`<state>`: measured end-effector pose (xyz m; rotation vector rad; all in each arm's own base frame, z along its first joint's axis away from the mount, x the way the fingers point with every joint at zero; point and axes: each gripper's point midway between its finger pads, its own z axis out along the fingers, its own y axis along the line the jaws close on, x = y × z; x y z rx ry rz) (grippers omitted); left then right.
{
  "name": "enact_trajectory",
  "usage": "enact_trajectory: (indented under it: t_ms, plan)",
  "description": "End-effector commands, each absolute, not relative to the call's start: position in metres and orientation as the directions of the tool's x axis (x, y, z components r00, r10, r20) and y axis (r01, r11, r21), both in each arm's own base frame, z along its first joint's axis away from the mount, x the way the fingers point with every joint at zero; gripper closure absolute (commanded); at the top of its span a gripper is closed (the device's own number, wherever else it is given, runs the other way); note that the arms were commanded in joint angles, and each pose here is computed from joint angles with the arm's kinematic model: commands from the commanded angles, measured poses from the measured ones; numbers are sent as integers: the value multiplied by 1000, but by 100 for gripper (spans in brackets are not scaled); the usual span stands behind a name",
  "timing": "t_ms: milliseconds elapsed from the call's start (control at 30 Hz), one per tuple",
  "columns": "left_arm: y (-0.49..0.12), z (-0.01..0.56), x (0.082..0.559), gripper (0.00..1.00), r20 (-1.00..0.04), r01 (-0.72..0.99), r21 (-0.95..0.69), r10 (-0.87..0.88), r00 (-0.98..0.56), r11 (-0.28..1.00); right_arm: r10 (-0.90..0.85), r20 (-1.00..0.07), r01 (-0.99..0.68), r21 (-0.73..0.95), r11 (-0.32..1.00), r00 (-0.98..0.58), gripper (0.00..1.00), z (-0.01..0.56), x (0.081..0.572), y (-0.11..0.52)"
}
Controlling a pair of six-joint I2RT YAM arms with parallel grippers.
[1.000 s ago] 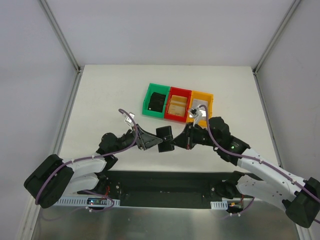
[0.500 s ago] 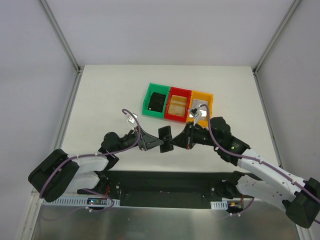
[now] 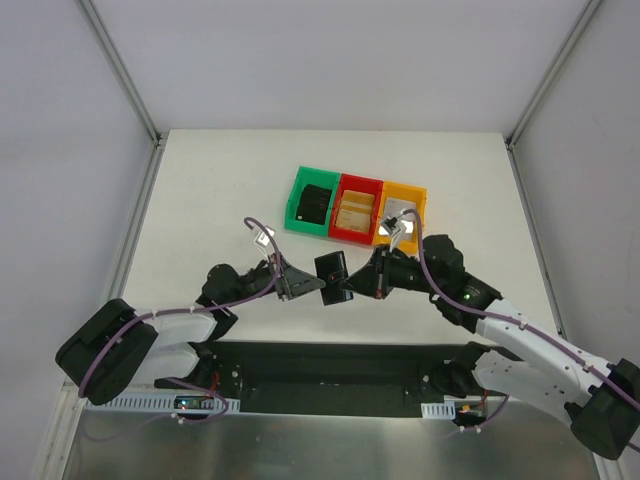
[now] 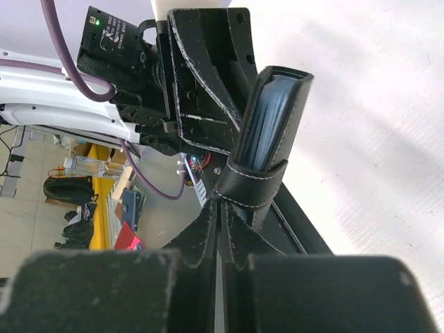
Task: Take the credit cards out of the card holder
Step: Open the card holder.
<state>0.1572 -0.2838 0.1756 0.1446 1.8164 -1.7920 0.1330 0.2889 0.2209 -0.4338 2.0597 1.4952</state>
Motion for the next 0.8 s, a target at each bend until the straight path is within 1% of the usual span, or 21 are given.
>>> enact_trajectory:
  t_ms: [0,67,100,133,167,200,267,400,467,633,767]
  plan:
    - [-275,251,141,83,-605,696,-711,-416,-679,-100,88,-654,-615,742,267,-751,100,245,133,291]
    - [-275,251,142,83,-607,695,-712,-414,-678,-95,88,-657,-618,740,266,-749,100,246,132,291]
    - [-275,250,142,75,-610,696,-712,-413,-676,-88,90,-658,-620,740,263,-748,100,247,131,290]
    - [-275,249,143,62,-608,692,-717,-411,-679,-83,92,-661,-624,739,256,-745,100,251,131,290]
    - [-276,247,144,52,-608,689,-721,-408,-681,-77,95,-663,-626,738,252,-743,100,253,131,290]
    - [-276,246,145,44,-605,685,-725,-408,-684,-73,93,-663,-629,738,244,-743,100,255,129,290]
    - [-276,244,146,37,-598,677,-732,-413,-687,-67,94,-663,-631,740,233,-743,100,260,128,290]
    - [-274,242,152,30,-583,664,-746,-429,-690,-56,93,-676,-649,731,210,-731,100,270,124,290]
    - [-272,242,155,29,-571,655,-753,-441,-693,-54,81,-677,-654,730,200,-731,100,272,122,290]
    - [-266,248,165,27,-530,637,-766,-475,-702,-87,59,-694,-681,717,152,-717,100,281,111,288]
    - [-270,257,167,27,-542,650,-752,-460,-703,-107,65,-707,-698,706,118,-704,100,292,104,285]
